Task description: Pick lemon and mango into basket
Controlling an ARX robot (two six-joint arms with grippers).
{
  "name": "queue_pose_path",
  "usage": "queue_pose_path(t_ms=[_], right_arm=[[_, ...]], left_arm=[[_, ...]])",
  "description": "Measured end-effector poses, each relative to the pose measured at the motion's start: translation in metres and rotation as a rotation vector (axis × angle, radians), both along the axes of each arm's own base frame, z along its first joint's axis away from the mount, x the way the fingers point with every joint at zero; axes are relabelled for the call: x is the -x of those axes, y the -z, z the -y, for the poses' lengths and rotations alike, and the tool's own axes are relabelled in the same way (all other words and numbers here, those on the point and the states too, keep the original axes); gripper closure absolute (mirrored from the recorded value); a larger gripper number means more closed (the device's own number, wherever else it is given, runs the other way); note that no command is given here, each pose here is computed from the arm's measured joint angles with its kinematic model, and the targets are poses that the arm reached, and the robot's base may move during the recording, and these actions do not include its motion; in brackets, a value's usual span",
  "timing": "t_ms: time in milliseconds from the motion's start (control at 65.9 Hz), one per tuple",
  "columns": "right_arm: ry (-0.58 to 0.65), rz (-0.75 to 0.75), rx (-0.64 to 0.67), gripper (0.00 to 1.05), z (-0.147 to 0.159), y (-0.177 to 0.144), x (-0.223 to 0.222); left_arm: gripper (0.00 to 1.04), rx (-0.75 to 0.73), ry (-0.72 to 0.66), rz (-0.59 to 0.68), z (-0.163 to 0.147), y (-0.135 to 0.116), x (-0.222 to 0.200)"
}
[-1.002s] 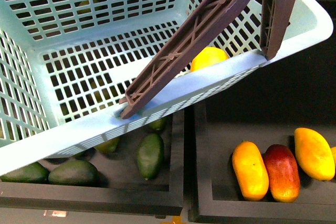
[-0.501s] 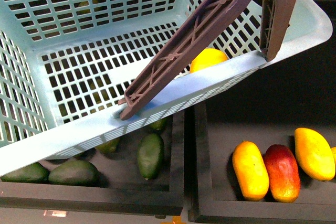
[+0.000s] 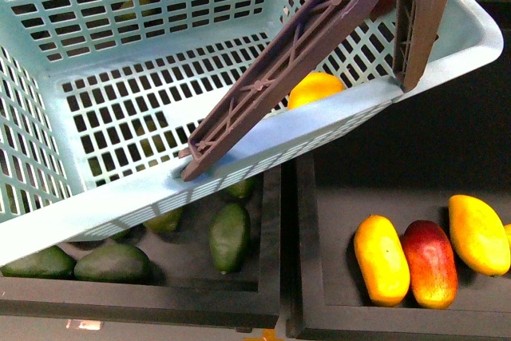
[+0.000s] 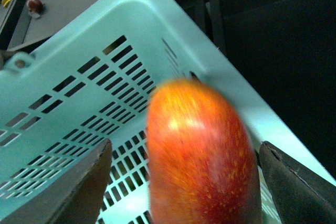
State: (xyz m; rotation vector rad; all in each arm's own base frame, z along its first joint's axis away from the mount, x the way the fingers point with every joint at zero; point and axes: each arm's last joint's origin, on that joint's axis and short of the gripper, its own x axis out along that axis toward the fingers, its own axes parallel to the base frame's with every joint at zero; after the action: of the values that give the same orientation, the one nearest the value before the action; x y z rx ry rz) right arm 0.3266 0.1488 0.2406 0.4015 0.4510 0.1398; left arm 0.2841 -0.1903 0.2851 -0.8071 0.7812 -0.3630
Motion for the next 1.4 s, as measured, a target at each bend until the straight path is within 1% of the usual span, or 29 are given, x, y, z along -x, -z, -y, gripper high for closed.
queue_pose_path(t_ms=[30, 46, 91, 137, 182, 304, 364, 425, 440, 486, 516, 531, 607, 637, 713, 774, 880, 911, 941, 971, 1199, 1260, 1396], right_arm=[[0.011, 0.003, -0.001, 0.15, 0.001, -0.001, -0.001], [0.022, 0.004, -0.007, 0.12, 0.003, -0.001, -0.001], [0.044, 0.007, -0.014, 0.07, 0.007, -0.003, -0.001], [0.073, 0.013, -0.012, 0.08, 0.013, -0.004, 0.000], [0.130, 0.013, -0.011, 0.09, 0.027, -0.006, 0.003], [0.231, 0.016, -0.008, 0.09, 0.057, -0.012, 0.017], [0.273, 0.027, -0.006, 0.09, 0.067, -0.016, 0.023], [0.281, 0.052, -0.001, 0.09, 0.072, -0.020, 0.025], [0.274, 0.070, 0.005, 0.11, 0.073, -0.020, 0.025], [0.222, 0.205, 0.039, 0.19, 0.076, -0.016, 0.029], [0.197, 0.273, 0.086, 0.24, 0.079, -0.011, 0.034], [0.180, 0.314, 0.135, 0.28, 0.081, -0.007, 0.039], [0.155, 0.402, 0.249, 0.40, 0.091, 0.005, 0.055], [0.152, 0.427, 0.291, 0.47, 0.096, 0.009, 0.063], [0.148, 0.450, 0.336, 0.59, 0.105, 0.014, 0.077], [0.145, 0.452, 0.361, 0.71, 0.112, 0.021, 0.090], [0.140, 0.438, 0.381, 0.91, 0.121, 0.034, 0.107], [0.138, 0.436, 0.383, 0.94, 0.122, 0.036, 0.110], [0.135, 0.435, 0.387, 1.01, 0.124, 0.040, 0.116], [0.133, 0.438, 0.394, 1.03, 0.127, 0.043, 0.123], [0.137, 0.440, 0.396, 1.03, 0.137, 0.056, 0.151], [0.115, 0.443, 0.391, 1.03, 0.143, 0.058, 0.157], [0.139, 0.439, 0.397, 1.03, 0.148, 0.062, 0.167]], left_arm=[[1.01, 0.000, 0.000, 0.000, 0.000, 0.000, 0.000], [1.01, 0.000, 0.000, 0.000, 0.000, 0.000, 0.000], [1.01, -0.001, 0.001, 0.001, 0.000, 0.000, 0.000], [1.01, 0.001, 0.002, -0.001, 0.000, 0.000, 0.000], [1.01, 0.007, 0.004, -0.006, 0.000, 0.000, 0.000], [1.01, 0.003, -0.006, -0.003, 0.000, 0.000, 0.000], [1.01, 0.001, -0.011, -0.002, -0.001, 0.000, -0.001], [1.01, 0.001, -0.010, -0.002, -0.001, 0.000, -0.001], [1.01, 0.001, -0.010, -0.002, -0.001, 0.000, -0.001], [1.01, 0.001, -0.006, -0.002, 0.000, 0.000, 0.000], [1.01, 0.002, -0.001, -0.003, 0.000, 0.000, 0.000], [1.01, 0.003, 0.000, -0.003, 0.000, 0.000, 0.000], [1.01, 0.010, 0.002, -0.011, 0.000, 0.001, 0.000], [1.01, 0.010, 0.000, -0.011, 0.000, 0.001, 0.000], [1.01, 0.001, -0.008, -0.004, 0.000, 0.001, 0.000], [1.01, 0.000, -0.005, -0.003, 0.000, 0.001, 0.000], [1.01, 0.005, 0.001, -0.007, 0.000, 0.001, 0.000], [1.01, 0.005, 0.001, -0.007, 0.000, 0.001, 0.000], [1.01, 0.005, 0.000, -0.007, 0.000, 0.001, 0.000], [1.01, 0.004, -0.002, -0.006, 0.000, 0.001, 0.000], [1.01, 0.002, -0.001, -0.004, 0.000, 0.001, 0.000], [1.01, 0.003, -0.001, -0.005, 0.000, 0.001, 0.000], [1.01, 0.001, -0.005, -0.004, 0.000, 0.001, 0.000]])
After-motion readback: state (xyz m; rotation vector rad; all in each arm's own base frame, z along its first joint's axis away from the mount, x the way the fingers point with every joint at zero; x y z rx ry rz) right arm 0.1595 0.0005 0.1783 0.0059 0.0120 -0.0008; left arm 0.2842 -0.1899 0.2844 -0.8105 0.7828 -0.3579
